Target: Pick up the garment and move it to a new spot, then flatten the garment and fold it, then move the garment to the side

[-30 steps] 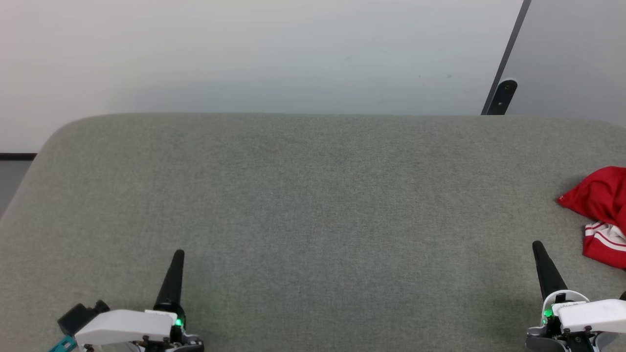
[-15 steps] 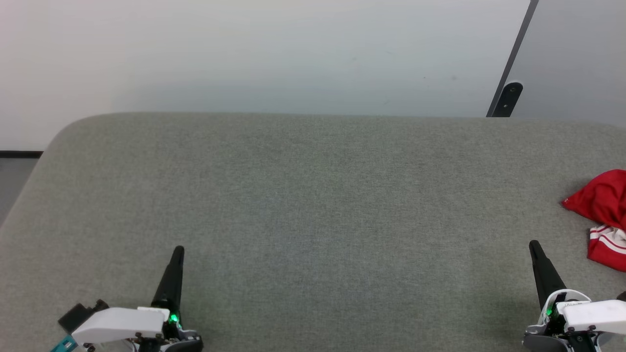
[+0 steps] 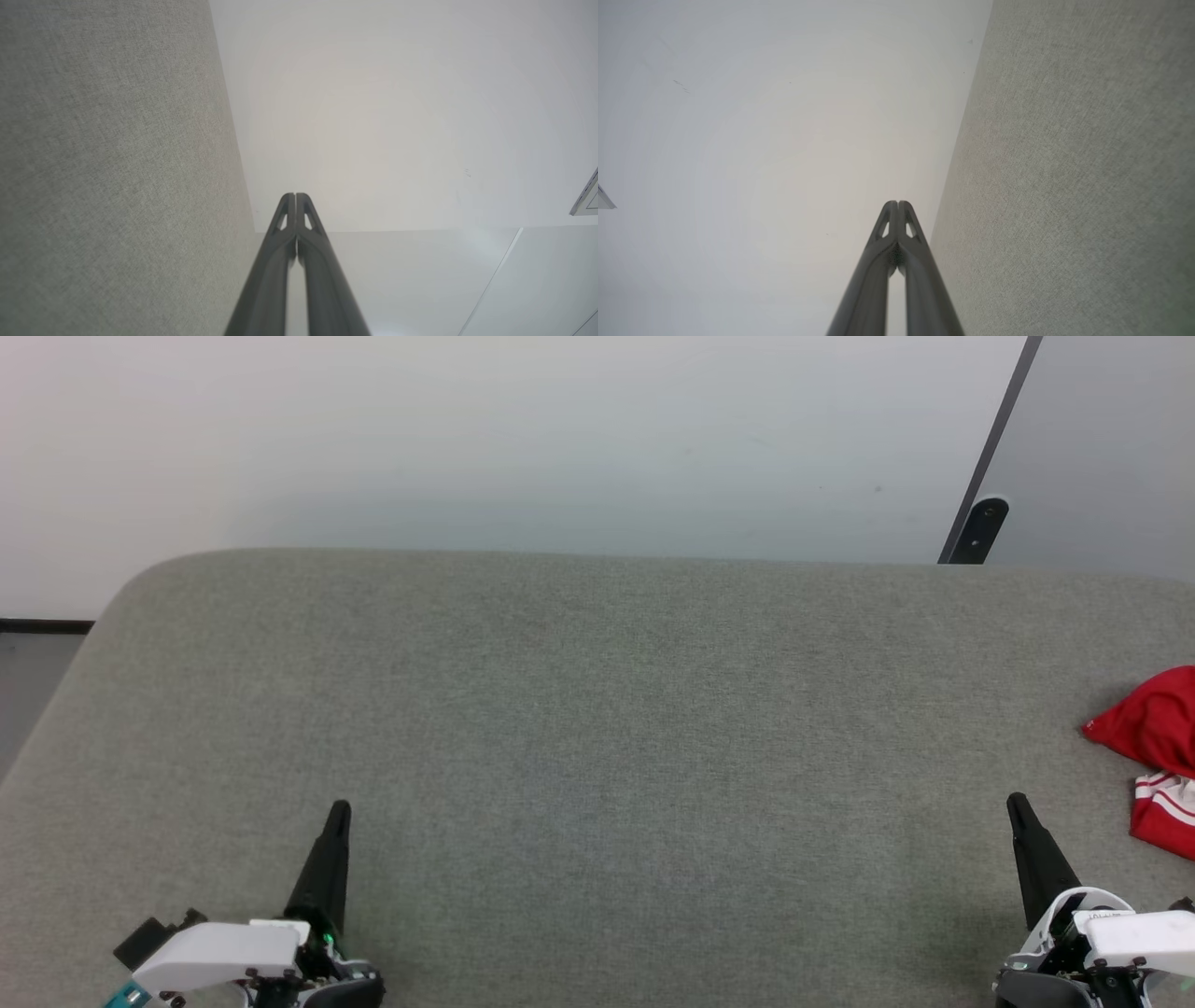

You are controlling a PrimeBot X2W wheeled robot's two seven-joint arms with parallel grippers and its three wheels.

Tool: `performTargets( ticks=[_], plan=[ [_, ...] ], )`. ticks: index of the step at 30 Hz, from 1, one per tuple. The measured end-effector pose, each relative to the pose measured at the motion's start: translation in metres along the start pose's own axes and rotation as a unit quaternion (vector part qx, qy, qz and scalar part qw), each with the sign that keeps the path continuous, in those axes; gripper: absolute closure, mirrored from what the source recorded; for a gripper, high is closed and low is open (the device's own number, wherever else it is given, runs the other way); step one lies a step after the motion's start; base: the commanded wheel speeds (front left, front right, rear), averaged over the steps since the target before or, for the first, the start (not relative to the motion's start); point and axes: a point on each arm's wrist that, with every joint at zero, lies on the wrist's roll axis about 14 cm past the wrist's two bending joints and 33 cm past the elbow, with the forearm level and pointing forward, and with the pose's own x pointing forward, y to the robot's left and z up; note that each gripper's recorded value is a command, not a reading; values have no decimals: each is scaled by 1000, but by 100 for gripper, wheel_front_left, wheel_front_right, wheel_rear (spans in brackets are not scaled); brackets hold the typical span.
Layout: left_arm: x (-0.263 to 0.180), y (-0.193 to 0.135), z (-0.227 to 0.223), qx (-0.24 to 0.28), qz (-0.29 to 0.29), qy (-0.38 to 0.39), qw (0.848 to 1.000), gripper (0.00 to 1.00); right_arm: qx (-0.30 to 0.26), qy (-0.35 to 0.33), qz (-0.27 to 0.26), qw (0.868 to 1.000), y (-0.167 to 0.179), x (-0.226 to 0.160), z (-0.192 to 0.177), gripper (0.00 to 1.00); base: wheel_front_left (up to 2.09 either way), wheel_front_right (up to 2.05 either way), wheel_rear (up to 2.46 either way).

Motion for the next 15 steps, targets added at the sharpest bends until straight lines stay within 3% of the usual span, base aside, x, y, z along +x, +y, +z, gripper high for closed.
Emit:
performTargets(
  ticks=[15],
  plan=[
    [-1, -1, 3, -25, -4, -2, 1000, 100, 28, 5, 8, 1000, 4, 3, -3, 100, 0, 0, 0]
  ],
)
